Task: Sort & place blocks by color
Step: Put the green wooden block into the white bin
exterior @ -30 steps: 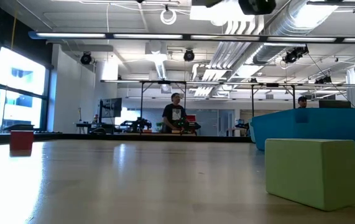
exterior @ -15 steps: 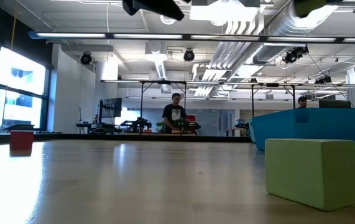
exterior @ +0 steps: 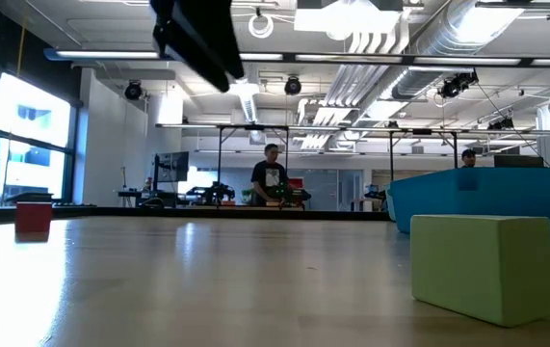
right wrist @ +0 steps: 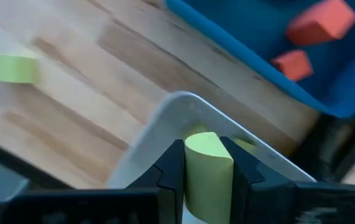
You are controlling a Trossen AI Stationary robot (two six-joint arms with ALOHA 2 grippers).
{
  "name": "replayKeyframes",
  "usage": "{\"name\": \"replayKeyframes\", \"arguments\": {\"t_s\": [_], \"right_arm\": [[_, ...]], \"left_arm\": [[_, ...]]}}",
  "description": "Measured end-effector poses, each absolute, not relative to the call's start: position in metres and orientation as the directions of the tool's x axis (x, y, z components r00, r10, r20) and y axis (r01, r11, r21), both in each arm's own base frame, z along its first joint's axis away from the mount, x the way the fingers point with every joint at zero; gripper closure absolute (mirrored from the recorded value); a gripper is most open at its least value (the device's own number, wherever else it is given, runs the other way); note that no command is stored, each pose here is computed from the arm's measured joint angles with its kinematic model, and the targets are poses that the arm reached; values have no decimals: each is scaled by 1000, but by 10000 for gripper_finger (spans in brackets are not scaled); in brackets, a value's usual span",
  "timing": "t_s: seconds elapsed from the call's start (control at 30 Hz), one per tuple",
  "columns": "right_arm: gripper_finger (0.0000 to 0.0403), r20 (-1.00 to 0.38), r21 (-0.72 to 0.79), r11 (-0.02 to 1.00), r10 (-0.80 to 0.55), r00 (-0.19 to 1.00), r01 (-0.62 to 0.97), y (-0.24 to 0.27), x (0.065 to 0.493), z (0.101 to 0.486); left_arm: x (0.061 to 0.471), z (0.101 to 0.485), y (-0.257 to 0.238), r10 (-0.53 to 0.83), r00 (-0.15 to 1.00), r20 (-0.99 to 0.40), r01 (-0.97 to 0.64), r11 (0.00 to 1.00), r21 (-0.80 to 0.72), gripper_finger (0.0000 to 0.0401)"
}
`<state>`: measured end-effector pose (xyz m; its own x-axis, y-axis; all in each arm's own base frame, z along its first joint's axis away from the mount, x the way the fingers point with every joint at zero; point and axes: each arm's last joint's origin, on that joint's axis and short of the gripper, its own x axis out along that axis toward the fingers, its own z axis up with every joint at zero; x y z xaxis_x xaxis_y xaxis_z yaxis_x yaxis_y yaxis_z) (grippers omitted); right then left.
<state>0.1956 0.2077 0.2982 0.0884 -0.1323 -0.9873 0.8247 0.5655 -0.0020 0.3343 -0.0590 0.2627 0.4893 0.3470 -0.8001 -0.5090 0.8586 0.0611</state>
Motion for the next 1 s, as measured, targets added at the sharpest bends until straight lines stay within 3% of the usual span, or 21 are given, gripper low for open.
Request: {"name": "replayKeyframes", "arguments": {"t_s": [0.33, 0.73, 1.0], "right_arm": [[352, -979, -85, 577, -200, 40, 812, 223, 163, 284], [352, -999, 28, 628, -7, 42, 778, 243, 151, 223], [335, -999, 45, 634, 33, 32, 772, 245, 148, 212]], "left_arm": [[315, 254, -42, 364, 258, -895, -677, 729, 101, 185], [302, 251, -21, 353, 84, -932, -703, 684, 196, 185], [289, 247, -9, 344, -62, -937, -698, 656, 287, 185]]}}
